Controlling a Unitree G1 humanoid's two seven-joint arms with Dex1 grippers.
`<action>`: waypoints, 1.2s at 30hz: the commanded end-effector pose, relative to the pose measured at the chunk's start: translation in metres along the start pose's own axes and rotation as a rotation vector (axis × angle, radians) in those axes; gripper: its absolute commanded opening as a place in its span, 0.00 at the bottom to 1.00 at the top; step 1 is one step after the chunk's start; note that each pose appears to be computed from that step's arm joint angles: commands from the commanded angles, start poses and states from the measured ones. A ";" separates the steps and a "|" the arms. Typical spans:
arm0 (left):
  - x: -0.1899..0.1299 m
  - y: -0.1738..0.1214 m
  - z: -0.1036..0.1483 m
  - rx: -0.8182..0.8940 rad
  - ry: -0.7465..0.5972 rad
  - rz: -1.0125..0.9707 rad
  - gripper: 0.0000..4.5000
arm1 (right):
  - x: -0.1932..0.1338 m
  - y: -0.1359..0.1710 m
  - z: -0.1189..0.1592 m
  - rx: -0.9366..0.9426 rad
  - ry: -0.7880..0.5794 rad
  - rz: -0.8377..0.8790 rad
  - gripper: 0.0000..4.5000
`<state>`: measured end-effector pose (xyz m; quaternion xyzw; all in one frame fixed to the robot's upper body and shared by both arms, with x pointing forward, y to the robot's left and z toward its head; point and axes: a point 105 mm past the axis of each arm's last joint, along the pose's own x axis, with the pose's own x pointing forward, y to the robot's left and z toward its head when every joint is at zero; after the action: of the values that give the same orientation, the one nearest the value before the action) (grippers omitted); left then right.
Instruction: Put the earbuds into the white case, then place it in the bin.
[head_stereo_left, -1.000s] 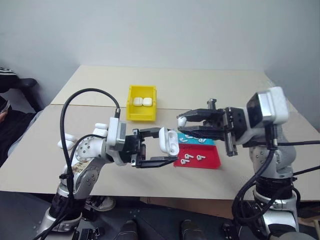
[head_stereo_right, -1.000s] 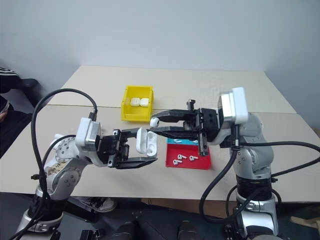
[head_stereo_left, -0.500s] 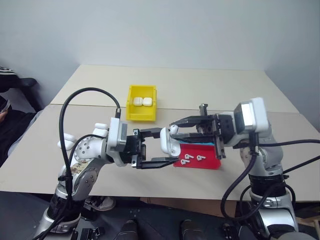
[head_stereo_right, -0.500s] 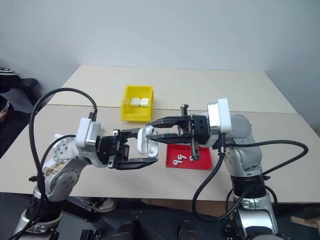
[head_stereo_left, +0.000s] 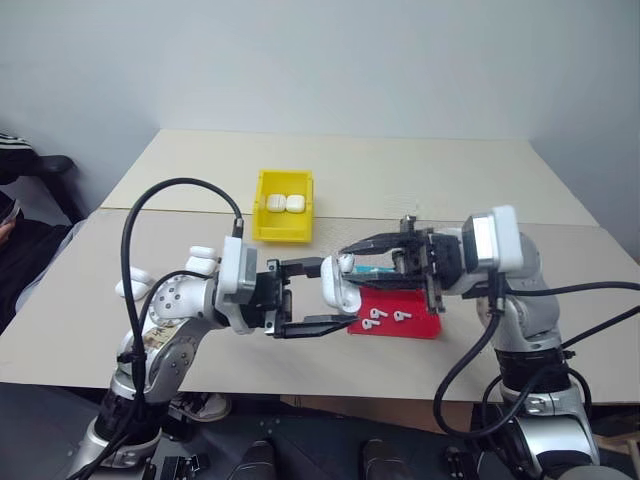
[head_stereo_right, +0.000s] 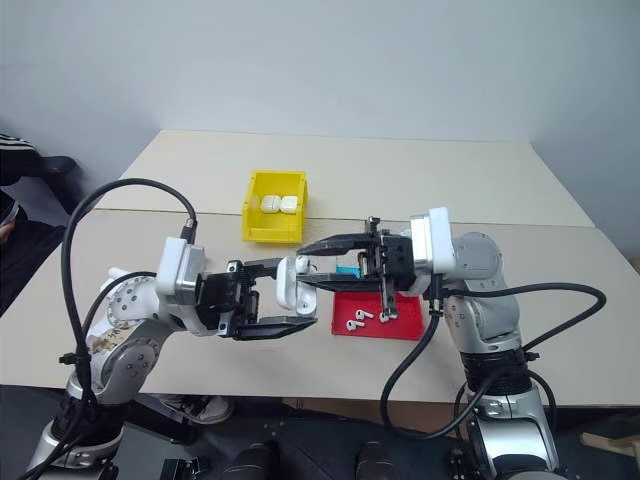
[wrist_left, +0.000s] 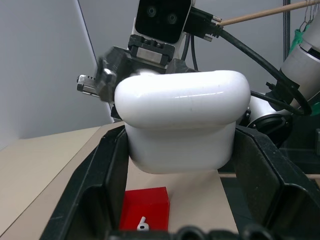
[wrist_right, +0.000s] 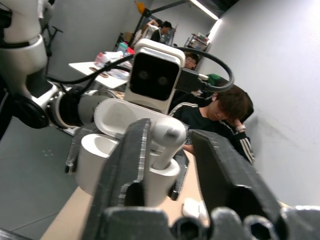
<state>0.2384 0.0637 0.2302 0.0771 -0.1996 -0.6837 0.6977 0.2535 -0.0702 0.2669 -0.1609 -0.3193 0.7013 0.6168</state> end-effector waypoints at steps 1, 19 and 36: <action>0.003 0.000 0.011 0.052 -0.033 -0.012 0.62 | 0.002 0.007 0.001 -0.025 0.014 0.041 0.65; -0.035 -0.011 -0.050 0.064 0.235 0.062 0.62 | -0.074 -0.045 -0.039 0.151 0.801 -0.019 0.65; -0.022 -0.034 -0.057 0.042 0.219 0.205 0.62 | -0.111 -0.053 -0.110 -0.210 1.261 0.542 0.65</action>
<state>0.2357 0.0784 0.1499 0.1395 -0.1152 -0.5958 0.7825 0.3831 -0.1486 0.1934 -0.6478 0.0986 0.5709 0.4947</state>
